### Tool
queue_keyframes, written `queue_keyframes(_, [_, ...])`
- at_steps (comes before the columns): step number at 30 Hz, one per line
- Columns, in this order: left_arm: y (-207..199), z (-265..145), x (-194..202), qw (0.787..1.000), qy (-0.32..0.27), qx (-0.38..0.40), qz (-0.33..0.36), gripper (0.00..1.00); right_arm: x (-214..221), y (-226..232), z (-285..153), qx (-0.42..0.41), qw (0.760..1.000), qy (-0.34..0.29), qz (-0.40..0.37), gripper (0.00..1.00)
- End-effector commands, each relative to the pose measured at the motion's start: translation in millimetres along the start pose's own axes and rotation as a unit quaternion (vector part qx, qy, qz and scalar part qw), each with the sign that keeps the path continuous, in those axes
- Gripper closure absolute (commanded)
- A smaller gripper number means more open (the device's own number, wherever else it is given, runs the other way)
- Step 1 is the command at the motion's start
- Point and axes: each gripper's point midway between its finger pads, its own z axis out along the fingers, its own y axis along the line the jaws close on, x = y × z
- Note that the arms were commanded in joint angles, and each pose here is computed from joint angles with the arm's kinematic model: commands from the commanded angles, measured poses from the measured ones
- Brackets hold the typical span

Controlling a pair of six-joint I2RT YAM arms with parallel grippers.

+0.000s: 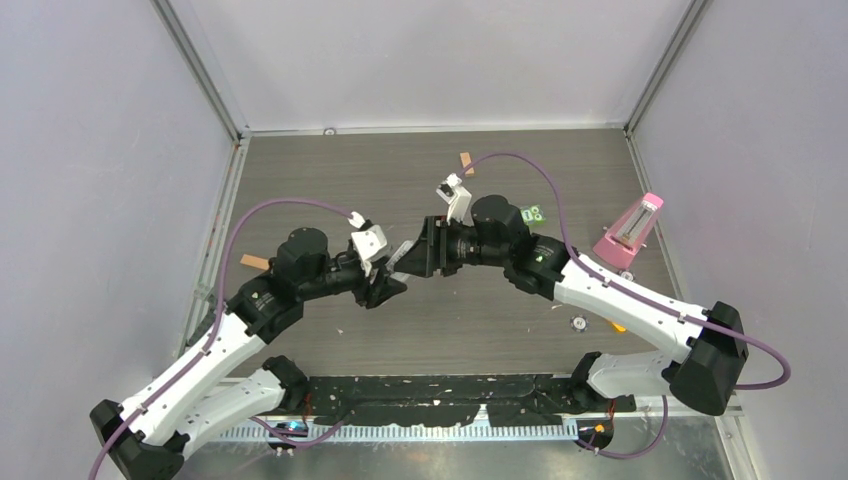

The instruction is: Load the batteries into the remote control

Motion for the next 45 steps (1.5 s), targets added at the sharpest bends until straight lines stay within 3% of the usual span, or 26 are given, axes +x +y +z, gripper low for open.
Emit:
queue_keyframes(1, [-4.1,-0.5,-23.0,0.999,-0.035,0.015,0.015,1.0,-22.0,20.0,-1.1,-0.043,0.998,-0.037,0.006,0.45])
queue_keyframes(3, [-5.2,-0.2,-23.0,0.999,-0.035,0.017,0.012,1.0,-21.9,19.7,2.4,-0.05,0.998,-0.036,0.014,0.51])
queue_keyframes(7, [-2.4,-1.8,-25.9,0.999,-0.04,0.005,0.002,0.96,-22.5,20.0,5.9,-0.061,0.997,-0.04,0.021,0.71])
queue_keyframes(9, [0.0,-4.2,-28.2,0.999,-0.045,-0.007,-0.012,0.67,-22.7,19.1,3.9,-0.065,0.996,-0.045,0.029,0.86])
queue_keyframes(11, [-2.4,-5.5,-28.6,0.998,-0.053,-0.007,-0.031,0.39,-24.1,19.5,-0.8,-0.071,0.995,-0.055,0.035,0.93])
queue_keyframes(14, [-3.0,-6.3,-30.9,0.995,-0.078,-0.015,-0.064,0.07,-31.2,22.4,-14.0,-0.082,0.993,-0.081,0.039,0.95])
queue_keyframes(15, [-4.2,-7.5,-33.5,0.993,-0.088,-0.015,-0.082,0.01,-30.9,20.2,-16.2,-0.082,0.992,-0.086,0.042,0.95])
queue_keyframes(18, [-1.9,-12.9,-45.1,0.98,-0.13,-0.033,-0.149,0.0,-35.2,18.9,-30.0,-0.088,0.989,-0.11,0.042,0.95])
queue_keyframes(21, [-5.0,-18.5,-58.4,0.954,-0.18,-0.028,-0.24,0.0,-42.0,25.4,-46.2,-0.106,0.984,-0.139,0.035,0.95])
queue_keyframes(25, [1.8,-21.8,-57.7,0.904,-0.2,-0.049,-0.376,0.0,-49.9,36.7,-65.1,-0.135,0.975,-0.175,0.028,0.95])
queue_keyframes(28, [-7.0,-21.2,-69.3,0.871,-0.23,-0.003,-0.435,0.01,-54.4,43.7,-74.6,-0.15,0.969,-0.195,0.027,0.95])
queue_keyframes(33, [-20.8,-33.4,-100.9,0.819,-0.313,0.097,-0.472,0.2,-60.7,52.6,-87.3,-0.175,0.958,-0.223,0.04,0.95])
queue_keyframes(38, [-26.4,-36.9,-108.3,0.809,-0.324,0.126,-0.475,0.47,-60.0,51.5,-91.5,-0.189,0.951,-0.237,0.06,0.95])
queue_keyframes(45, [-21.6,-37.6,-104.8,0.806,-0.33,0.111,-0.479,0.64,-57.9,47.3,-95.3,-0.194,0.946,-0.248,0.077,0.95])
